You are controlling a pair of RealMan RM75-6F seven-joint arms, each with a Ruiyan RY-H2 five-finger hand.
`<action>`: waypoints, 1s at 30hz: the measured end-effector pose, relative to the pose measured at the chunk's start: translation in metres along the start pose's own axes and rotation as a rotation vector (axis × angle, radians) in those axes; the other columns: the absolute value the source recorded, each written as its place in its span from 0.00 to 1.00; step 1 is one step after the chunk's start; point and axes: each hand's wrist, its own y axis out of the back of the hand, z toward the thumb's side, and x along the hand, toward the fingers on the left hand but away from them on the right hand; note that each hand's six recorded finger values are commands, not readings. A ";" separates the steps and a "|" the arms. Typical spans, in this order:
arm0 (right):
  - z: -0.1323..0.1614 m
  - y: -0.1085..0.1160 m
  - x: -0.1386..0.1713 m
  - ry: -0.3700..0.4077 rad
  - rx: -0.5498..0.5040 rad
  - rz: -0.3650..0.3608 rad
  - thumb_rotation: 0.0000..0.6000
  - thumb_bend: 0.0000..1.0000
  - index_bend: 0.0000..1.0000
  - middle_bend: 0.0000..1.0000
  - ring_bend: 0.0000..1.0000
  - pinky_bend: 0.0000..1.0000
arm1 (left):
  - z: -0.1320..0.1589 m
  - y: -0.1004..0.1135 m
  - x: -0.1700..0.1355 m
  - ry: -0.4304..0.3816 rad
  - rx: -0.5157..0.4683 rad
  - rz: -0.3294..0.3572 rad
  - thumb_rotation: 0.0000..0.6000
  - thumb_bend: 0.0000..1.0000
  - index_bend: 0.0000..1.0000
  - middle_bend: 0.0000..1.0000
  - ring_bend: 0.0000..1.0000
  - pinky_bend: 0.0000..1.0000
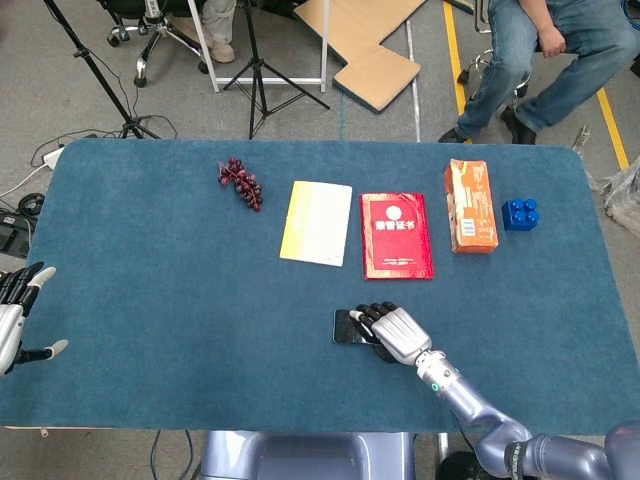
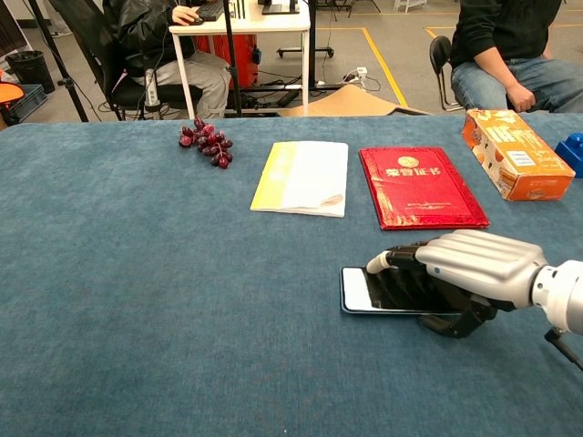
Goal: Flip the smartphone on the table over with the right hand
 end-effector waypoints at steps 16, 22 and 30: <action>0.023 0.010 0.038 0.043 -0.450 0.143 1.00 0.60 0.23 0.30 0.22 0.35 | 0.004 0.002 -0.003 -0.013 -0.005 0.002 1.00 0.00 0.00 0.00 0.00 0.00; 0.006 0.016 0.027 -0.036 -0.602 0.161 1.00 0.60 0.23 0.30 0.23 0.35 | 0.005 0.001 -0.002 -0.016 -0.003 0.000 1.00 0.00 0.00 0.00 0.00 0.00; -0.031 0.022 0.005 -0.158 -0.672 0.145 1.00 0.60 0.23 0.30 0.23 0.35 | 0.002 0.000 -0.001 -0.008 -0.004 -0.005 1.00 0.00 0.00 0.00 0.00 0.00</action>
